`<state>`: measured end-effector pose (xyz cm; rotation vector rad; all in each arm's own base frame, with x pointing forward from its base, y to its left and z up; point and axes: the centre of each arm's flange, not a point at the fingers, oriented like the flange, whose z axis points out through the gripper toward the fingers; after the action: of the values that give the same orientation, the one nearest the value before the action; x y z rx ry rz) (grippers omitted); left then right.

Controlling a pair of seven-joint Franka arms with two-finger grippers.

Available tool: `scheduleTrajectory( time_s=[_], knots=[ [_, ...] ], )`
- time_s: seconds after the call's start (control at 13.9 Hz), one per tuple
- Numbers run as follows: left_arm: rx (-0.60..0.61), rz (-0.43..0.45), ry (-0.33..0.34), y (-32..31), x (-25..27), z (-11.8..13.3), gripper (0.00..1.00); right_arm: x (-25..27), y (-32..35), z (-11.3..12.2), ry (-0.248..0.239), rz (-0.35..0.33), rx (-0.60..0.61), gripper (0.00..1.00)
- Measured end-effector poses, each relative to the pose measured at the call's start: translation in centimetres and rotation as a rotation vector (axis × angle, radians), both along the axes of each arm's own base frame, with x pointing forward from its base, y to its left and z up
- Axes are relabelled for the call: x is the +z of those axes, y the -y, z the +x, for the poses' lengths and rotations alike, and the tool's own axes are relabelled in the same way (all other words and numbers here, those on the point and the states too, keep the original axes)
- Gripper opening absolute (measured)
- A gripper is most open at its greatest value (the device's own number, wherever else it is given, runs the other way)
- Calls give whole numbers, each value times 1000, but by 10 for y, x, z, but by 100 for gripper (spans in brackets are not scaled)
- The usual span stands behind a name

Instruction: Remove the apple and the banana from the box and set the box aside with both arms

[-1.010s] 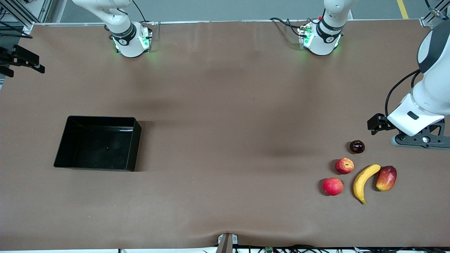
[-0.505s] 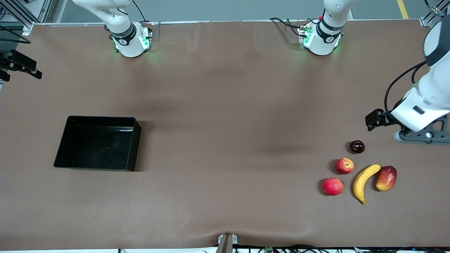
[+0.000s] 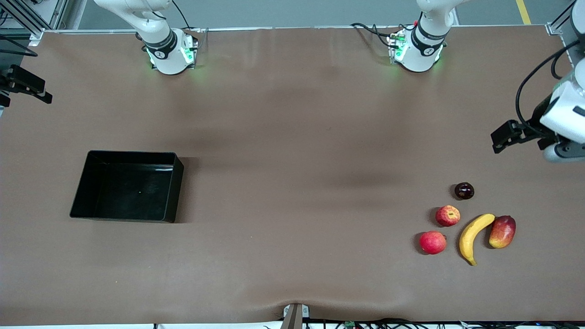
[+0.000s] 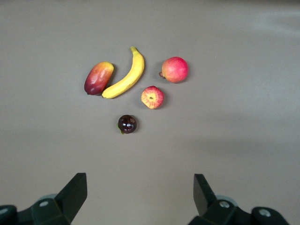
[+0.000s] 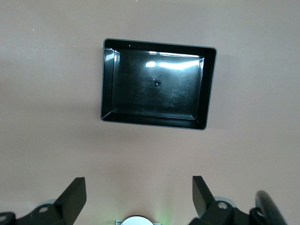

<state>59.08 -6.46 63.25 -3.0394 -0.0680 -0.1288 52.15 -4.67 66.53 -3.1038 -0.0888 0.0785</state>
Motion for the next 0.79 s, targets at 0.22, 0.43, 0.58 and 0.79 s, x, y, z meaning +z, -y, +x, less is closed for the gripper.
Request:
scheduleTrajectory(
  time_s=[0.22, 0.43, 0.58, 0.79],
  knots=[
    [24, -40, -9, -2, 7, -18, 100, 1, 0, 1, 12, -1, 0, 100],
    [-17, -68, -20, -10, 13, -41, 100, 1, 1, 2, 14, -2, -2, 100],
    [-34, -97, -20, -15, 18, -55, 100, 1, 2, 2, 13, -2, -4, 100],
    [-60, -102, -14, -19, 25, -70, 100, 0, 3, 2, 12, -3, -4, 100]
  ],
)
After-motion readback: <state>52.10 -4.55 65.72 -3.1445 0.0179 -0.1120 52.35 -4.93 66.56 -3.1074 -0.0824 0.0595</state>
